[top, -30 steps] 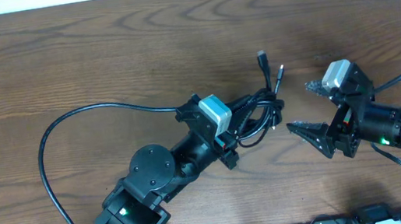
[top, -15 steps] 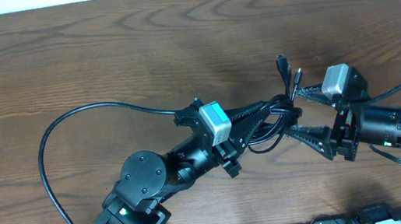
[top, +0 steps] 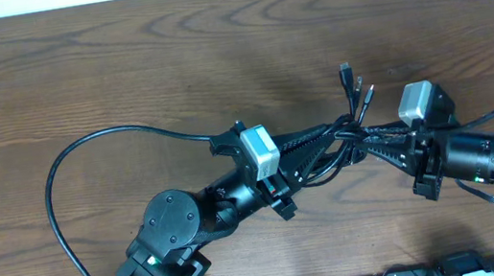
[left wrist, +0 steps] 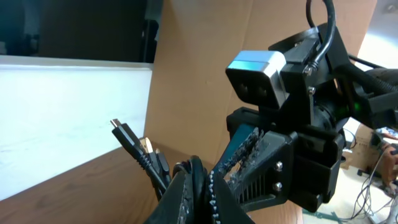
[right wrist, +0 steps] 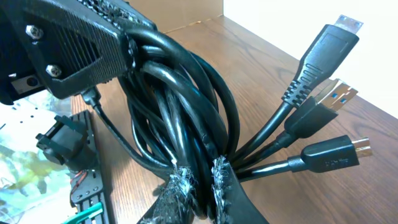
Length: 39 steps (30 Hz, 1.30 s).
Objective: Untangle cables
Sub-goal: 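Open both grippers and drop the cables onto the table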
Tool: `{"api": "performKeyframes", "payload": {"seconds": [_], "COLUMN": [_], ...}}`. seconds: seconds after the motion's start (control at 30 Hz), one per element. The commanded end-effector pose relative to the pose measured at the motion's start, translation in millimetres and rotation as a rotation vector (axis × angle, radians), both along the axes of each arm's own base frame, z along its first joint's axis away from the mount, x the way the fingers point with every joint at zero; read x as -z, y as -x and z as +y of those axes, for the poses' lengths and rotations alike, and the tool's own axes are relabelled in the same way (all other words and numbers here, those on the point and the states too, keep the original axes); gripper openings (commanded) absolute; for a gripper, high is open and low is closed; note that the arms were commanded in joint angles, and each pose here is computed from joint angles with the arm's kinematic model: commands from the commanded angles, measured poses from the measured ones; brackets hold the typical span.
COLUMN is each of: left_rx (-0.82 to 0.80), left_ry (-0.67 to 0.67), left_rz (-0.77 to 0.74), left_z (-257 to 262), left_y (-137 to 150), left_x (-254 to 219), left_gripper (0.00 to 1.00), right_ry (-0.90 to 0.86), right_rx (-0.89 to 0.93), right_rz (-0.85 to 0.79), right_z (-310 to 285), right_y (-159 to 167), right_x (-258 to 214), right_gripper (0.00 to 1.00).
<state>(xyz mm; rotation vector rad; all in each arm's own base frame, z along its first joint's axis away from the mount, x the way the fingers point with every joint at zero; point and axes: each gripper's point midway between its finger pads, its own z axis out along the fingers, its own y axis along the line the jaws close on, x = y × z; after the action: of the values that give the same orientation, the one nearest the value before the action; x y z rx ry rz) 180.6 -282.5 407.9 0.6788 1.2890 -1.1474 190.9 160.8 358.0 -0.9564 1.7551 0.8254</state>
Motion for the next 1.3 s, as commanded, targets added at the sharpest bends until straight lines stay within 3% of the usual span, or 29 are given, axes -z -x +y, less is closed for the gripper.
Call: {"api": "performKeyframes", "payload": {"seconds": [0.0, 0.27, 0.5, 0.63, 0.9, 1.0, 1.1, 1.27], "left_rx": [-0.044, -0.356, -0.449, -0.361, -0.040, -0.026, -0.028, -0.097], "left_ry": [0.062, 0.229, 0.320, 0.238, -0.155, -0.226, -0.278, -0.362], "left_rz": [0.003, 0.191, 0.269, 0.264, 0.086, 0.141, 0.172, 0.246], "left_z": [9, 50, 69, 52, 5, 4, 6, 15], "left_y": [-3, -50, -61, -52, -2, 0, 0, -8], "left_x": [-16, -22, -24, -14, 39, 61, 76, 102], "left_gripper": [0.07, 0.07, 0.07, 0.11, 0.24, 0.25, 0.35, 0.36], "right_ry": [0.028, 0.033, 0.037, 0.047, 0.035, 0.017, 0.011, 0.012], "right_rx": [0.046, 0.046, 0.053, 0.069, 0.053, 0.025, 0.013, 0.014], "right_rz": [0.003, 0.031, 0.031, 0.026, 0.015, 0.013, 0.010, 0.014], "right_z": [-5, -5, -6, -8, -6, -3, -1, -2], "right_y": [-5, -2, -3, -6, -4, -1, 1, 1], "right_x": [2, 6, 7, 8, 4, 2, 0, 1], "right_gripper": [0.01, 0.01, 0.01, 0.01, 0.01, 0.01, 0.01, 0.01]}}
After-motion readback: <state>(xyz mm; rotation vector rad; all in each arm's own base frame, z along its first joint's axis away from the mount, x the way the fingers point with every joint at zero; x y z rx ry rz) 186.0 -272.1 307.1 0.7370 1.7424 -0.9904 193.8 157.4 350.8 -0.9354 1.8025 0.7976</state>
